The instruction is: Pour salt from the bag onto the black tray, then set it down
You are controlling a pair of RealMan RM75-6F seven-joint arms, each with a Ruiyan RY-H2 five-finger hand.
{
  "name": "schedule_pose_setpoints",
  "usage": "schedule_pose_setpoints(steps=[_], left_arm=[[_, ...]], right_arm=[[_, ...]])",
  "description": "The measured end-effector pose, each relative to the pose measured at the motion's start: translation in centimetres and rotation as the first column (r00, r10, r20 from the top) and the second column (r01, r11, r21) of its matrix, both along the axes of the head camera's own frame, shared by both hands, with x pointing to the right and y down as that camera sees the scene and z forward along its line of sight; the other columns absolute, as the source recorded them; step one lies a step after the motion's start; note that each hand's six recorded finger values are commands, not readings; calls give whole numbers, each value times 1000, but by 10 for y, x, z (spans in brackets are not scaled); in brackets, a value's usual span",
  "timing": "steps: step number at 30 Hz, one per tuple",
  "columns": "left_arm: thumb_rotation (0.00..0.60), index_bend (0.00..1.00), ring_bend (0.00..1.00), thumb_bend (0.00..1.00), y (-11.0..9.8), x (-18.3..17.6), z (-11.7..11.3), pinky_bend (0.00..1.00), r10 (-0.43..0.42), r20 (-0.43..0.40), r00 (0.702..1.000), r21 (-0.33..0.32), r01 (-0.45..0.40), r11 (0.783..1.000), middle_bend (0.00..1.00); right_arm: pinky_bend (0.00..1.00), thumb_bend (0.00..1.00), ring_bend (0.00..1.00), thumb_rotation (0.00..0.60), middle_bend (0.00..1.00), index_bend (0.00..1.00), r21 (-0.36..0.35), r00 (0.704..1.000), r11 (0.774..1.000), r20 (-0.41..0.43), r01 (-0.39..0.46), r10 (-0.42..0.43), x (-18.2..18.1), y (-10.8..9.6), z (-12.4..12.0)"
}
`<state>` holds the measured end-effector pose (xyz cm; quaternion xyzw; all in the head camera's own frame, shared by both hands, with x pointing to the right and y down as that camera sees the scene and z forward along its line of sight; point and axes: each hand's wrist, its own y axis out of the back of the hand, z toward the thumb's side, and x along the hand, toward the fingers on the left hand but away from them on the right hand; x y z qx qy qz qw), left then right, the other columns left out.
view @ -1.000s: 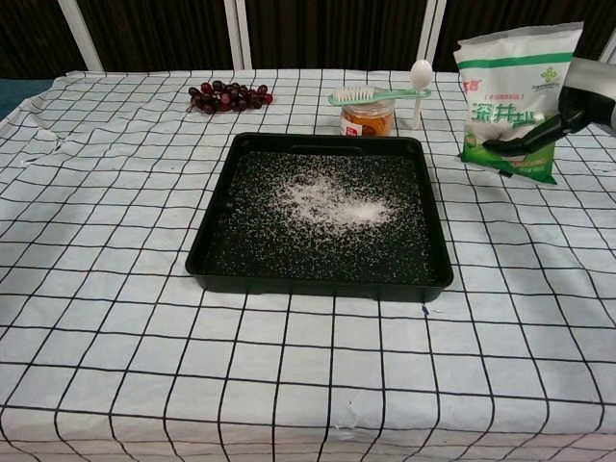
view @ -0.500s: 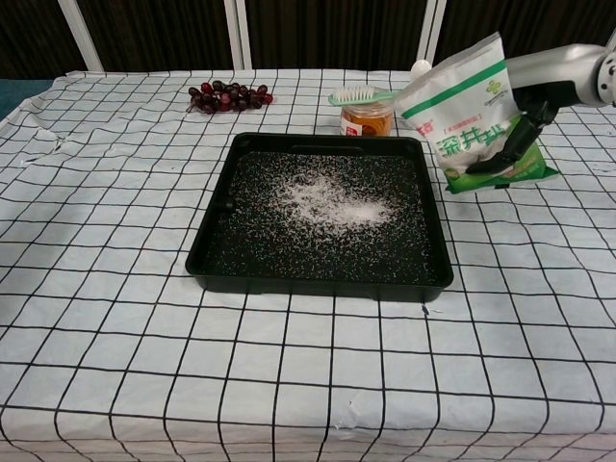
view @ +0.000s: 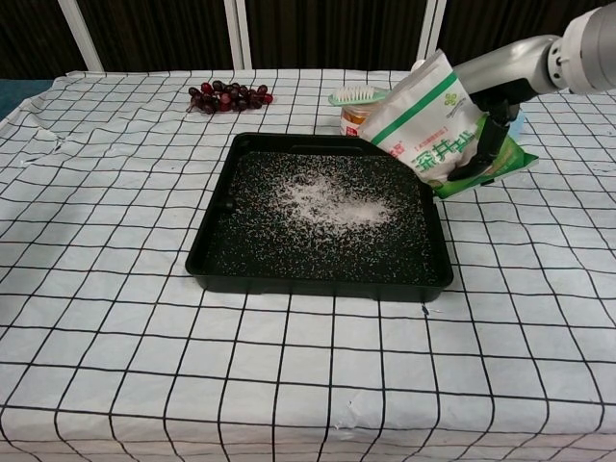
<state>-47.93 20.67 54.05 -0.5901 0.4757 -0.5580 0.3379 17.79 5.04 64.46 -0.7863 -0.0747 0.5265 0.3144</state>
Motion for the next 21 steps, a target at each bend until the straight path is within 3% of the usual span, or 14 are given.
schedule_pose_setpoints(steps=[6,21], left_arm=[[600,207,0,655,-1,0,-1,0,-4,-5,1000,1,4,1000,27],[600,207,0,655,0,1,-2,0,-2,-12,1000,4,2,1000,27]], right_arm=[[382,425,429,600,413,510,37,997,998,-64,42,-40,-5,-10,-4],[382,436,430,600,416,510,109,969,981,-209,157,-132,-17,-9,-13]])
